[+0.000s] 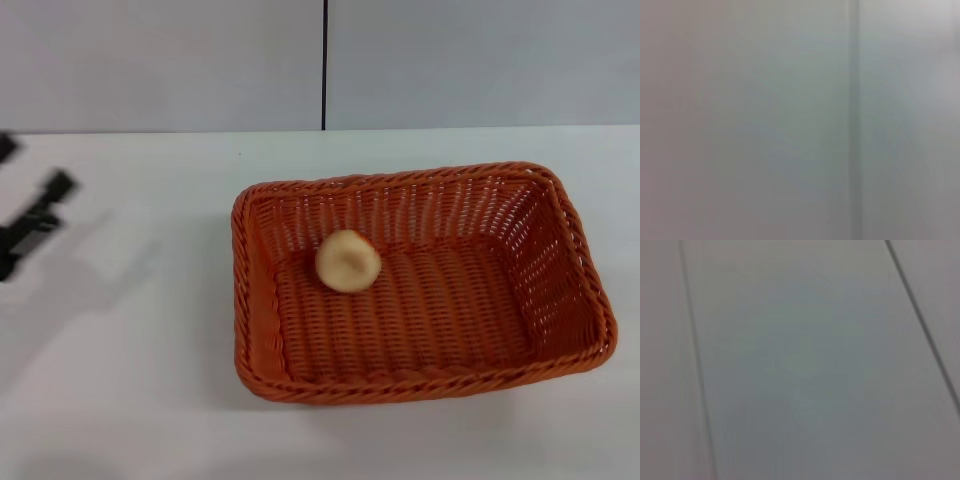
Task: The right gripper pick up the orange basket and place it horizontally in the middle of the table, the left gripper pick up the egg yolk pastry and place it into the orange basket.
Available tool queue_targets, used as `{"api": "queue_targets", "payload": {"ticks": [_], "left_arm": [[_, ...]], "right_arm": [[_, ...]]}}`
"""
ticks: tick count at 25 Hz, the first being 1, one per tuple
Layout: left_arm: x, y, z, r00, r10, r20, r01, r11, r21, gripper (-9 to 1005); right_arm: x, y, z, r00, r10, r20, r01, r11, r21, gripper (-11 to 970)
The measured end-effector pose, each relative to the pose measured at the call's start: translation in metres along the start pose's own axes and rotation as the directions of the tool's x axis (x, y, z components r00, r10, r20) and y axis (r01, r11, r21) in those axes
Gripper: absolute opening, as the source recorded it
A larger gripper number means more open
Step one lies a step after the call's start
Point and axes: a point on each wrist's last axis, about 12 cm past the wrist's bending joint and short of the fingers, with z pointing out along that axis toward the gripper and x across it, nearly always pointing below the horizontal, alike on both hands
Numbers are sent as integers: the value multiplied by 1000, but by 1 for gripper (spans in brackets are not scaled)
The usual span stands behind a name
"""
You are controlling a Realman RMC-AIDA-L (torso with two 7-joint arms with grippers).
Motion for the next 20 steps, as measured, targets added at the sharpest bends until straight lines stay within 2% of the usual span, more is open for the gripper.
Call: {"api": "queue_targets", "payload": {"ticks": [1,2,3,5,6,7,8,9,10,11,13,20], "left_arm": [[0,0,0,1000,0,0,0,1000,0,814],[-9,8,-37,998,56,27,-50,980,-192,814],[-12,9,-52,996,77,34,-65,962,-264,814],[-12,9,-52,996,77,34,-65,962,-264,814],[-15,9,-66,994,96,42,-76,938,-338,814],[-15,9,-66,994,96,42,-76,938,-338,814],[-18,5,-88,990,128,51,-92,890,-446,814],[-18,3,-97,988,143,53,-99,866,-490,814],[-18,3,-97,988,143,53,-99,866,-490,814],[-18,3,-97,988,143,53,-99,866,-490,814],[-19,-3,-116,984,172,46,-114,807,-580,814],[-18,-6,-129,985,172,34,-110,759,-642,814]], "right_arm": [[0,-3,-4,1000,-6,-6,6,1000,27,674],[0,-5,-9,1000,-10,-12,11,998,57,674],[0,-9,-15,1000,-13,-14,14,994,104,674],[1,-15,-27,1000,-20,-4,20,981,194,674],[3,-18,-34,1000,-28,8,26,971,239,674],[4,-19,-42,999,-45,23,37,956,290,674],[7,-20,-49,997,-67,35,52,940,336,674],[11,-21,-59,990,-128,50,96,905,415,674],[11,-21,-59,990,-128,50,96,905,415,674],[14,-21,-62,986,-158,56,117,886,449,674],[19,-20,-65,981,-180,75,120,861,494,674],[35,-19,-59,976,-200,89,116,816,567,674]]}}
